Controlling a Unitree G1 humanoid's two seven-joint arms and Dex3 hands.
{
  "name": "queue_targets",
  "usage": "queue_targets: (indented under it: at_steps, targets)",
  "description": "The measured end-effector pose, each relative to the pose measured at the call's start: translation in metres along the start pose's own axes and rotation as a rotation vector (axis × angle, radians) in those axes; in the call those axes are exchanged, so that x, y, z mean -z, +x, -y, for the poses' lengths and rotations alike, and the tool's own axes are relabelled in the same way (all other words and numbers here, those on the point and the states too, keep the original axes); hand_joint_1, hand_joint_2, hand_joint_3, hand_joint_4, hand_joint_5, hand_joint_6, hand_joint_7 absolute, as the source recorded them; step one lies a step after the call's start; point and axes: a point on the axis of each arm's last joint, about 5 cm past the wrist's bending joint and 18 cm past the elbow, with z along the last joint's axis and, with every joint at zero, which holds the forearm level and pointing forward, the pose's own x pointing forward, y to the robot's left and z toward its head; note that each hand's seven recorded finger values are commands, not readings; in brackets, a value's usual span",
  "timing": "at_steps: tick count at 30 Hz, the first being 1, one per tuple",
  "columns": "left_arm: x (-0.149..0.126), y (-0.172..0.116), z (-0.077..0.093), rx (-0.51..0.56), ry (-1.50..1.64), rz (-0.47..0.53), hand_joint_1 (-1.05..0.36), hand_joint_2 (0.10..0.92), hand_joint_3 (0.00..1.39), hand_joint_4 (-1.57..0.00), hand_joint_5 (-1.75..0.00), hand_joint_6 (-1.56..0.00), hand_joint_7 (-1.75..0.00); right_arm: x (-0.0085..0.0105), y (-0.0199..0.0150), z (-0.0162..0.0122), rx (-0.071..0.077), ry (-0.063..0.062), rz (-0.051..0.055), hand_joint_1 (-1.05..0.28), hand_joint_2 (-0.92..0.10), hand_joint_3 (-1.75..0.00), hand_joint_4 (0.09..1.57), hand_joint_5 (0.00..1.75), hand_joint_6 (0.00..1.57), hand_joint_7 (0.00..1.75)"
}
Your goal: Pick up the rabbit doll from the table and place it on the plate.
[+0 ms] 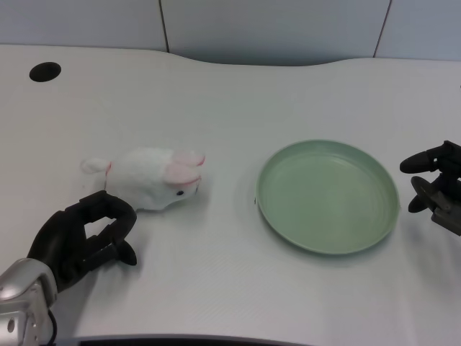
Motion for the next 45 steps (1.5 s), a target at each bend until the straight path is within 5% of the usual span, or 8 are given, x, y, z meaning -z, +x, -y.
queue_targets:
  at_steps: [16, 22, 31, 33, 35, 38, 41, 45]
  targets:
    - [-0.001, 0.002, 0.002, 0.017, 0.034, 0.020, -0.44, 0.921, 0.49, -0.61, -1.75, -0.38, -1.70, 0.0024, -0.0027, 0.0010, 0.006, 0.010, -0.014, -0.21, -0.92, -0.46, 0.51, 1.58, 0.43, 1.24]
    - [-0.005, 0.000, 0.020, -0.099, 0.461, 0.230, -0.46, 0.921, 0.51, -0.57, -1.75, -0.40, -1.69, 0.0022, -0.0052, 0.0007, 0.012, 0.008, -0.012, -0.20, -0.92, -0.46, 0.49, 1.58, 0.42, 1.24]
    - [-0.038, 0.004, 0.025, -0.186, 0.966, 0.561, -0.46, 0.921, 0.43, -0.61, -1.63, -0.61, -1.30, 0.0008, -0.0085, -0.0032, 0.041, -0.050, -0.005, -0.17, -0.92, -0.46, 0.50, 1.50, 0.44, 1.18]
    - [-0.054, 0.007, 0.021, -0.230, 1.144, 0.625, -0.49, 0.921, 0.40, -0.63, -1.51, -0.67, -1.11, 0.0008, -0.0084, -0.0051, 0.038, -0.051, -0.004, -0.17, -0.92, -0.46, 0.50, 1.50, 0.44, 1.18]
    - [-0.075, 0.012, 0.018, -0.252, 1.310, 0.669, -0.56, 0.921, 0.32, -0.63, -1.03, -0.72, -0.57, 0.0009, -0.0084, -0.0074, 0.037, -0.053, -0.007, -0.16, -0.92, -0.47, 0.50, 1.49, 0.43, 1.16]
    - [-0.098, 0.017, 0.015, -0.260, 1.467, 0.668, -0.67, 0.921, 0.21, -0.53, -0.51, -0.65, -0.14, -0.0001, -0.0081, -0.0087, 0.037, -0.061, -0.008, -0.14, -0.92, -0.47, 0.50, 1.48, 0.44, 1.15]
    - [-0.110, 0.021, 0.016, -0.248, 1.541, 0.624, -0.71, 0.921, 0.18, -0.47, -0.33, -0.60, -0.02, -0.0001, -0.0082, -0.0089, 0.035, -0.068, -0.006, -0.14, -0.92, -0.47, 0.50, 1.47, 0.44, 1.14]
    - [-0.127, 0.032, 0.023, -0.133, 1.671, 0.416, -0.92, 0.919, 0.08, -0.05, -0.08, -0.17, 0.00, -0.0005, -0.0096, -0.0092, 0.040, -0.069, -0.004, -0.14, -0.92, -0.47, 0.50, 1.46, 0.44, 1.12]
